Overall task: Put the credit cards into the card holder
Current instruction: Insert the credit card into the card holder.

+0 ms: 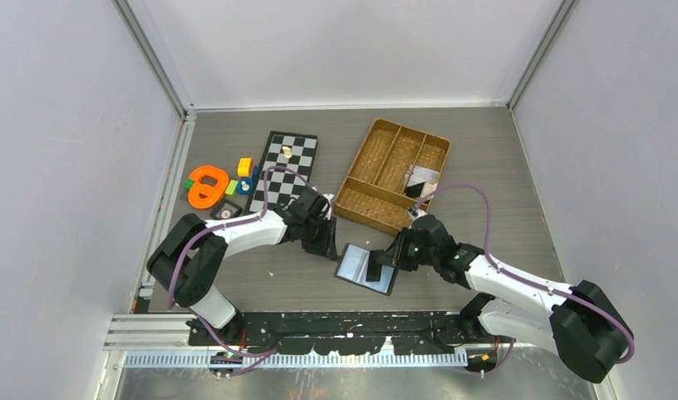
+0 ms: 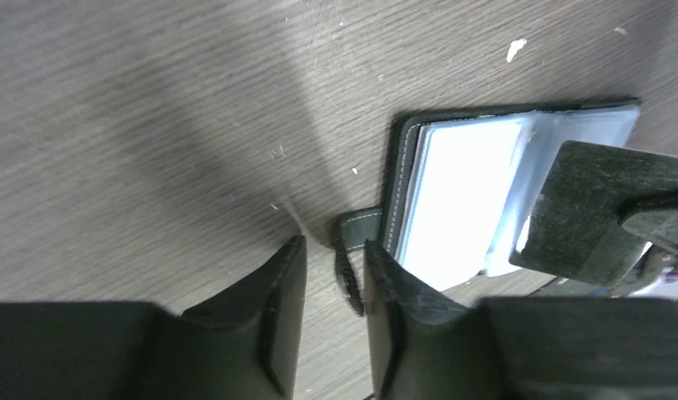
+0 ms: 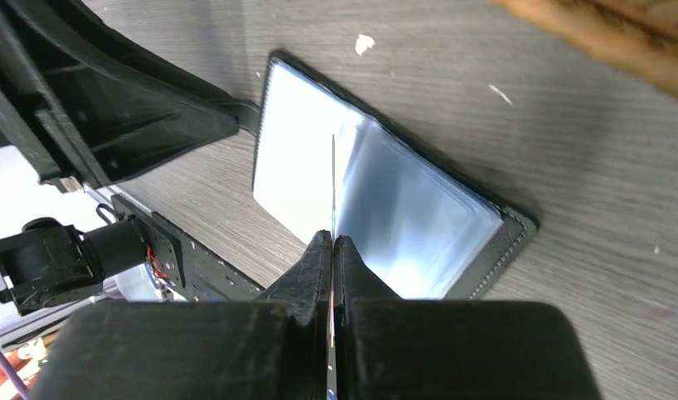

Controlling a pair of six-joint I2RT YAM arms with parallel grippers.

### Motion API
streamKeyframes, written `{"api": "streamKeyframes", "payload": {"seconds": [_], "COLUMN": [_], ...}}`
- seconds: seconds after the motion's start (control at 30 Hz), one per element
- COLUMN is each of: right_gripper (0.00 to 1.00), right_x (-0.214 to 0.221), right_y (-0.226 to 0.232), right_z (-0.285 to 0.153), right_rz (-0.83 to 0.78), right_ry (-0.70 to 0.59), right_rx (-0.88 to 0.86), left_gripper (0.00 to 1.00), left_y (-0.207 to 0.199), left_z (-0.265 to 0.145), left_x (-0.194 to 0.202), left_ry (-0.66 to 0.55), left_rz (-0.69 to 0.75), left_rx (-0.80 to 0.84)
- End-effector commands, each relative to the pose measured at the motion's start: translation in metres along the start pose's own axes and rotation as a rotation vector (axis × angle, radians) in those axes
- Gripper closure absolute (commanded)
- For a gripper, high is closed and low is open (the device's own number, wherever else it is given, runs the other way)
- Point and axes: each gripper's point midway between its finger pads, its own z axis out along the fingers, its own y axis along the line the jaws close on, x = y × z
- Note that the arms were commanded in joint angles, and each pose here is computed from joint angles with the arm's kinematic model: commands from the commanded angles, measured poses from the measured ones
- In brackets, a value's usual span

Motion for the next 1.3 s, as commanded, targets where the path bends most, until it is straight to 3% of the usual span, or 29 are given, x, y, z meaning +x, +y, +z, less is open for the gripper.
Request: {"api": "streamKeyframes", "payload": {"seconds": [0.0,0.17,0.37,0.53,0.93,1.27], "right_gripper": [0.99,1.00,1.00,0.99,1.00,0.99], "right_x": [-0.001,-0.003,-0.001,0.001,0.006,0.005], "right_y": [0.016,0.012,0.013,0.002,-0.009,-0.001], "right_z": [-0.002,-0.002,0.004,0.008,0.020,0.021], "right_rz": [0.081,0.097,0.111,0.158,0.217,0.231], "right_ry": [-0.038,-0.065,-0.059,-0.068,-0.058,-0.054], "right_rx": [-0.116,-0.111,-0.116,-0.073,-0.041,-0.086], "left_gripper": [0.59,0.42,0.36,0.35,0.39,0.54], "left_y": [0.004,-0.016,-0.045,-0.060,-0.051,-0.032], "left_z": [-0.011,-0.027,-0.041,-0.031,-0.002,0.009], "left_x": [-0.008,-0.023,-0.033,-0.028,-0.018,-0.007], "left_ry": [-0.020,-0.070,-0.129,-0.107,-0.038,-0.003], "left_rz": [0.074,0.143,0.237,0.270,0.284,0.260], "left_rx": [-0.036,0.018,0.056,0.090,0.060,-0.006]}}
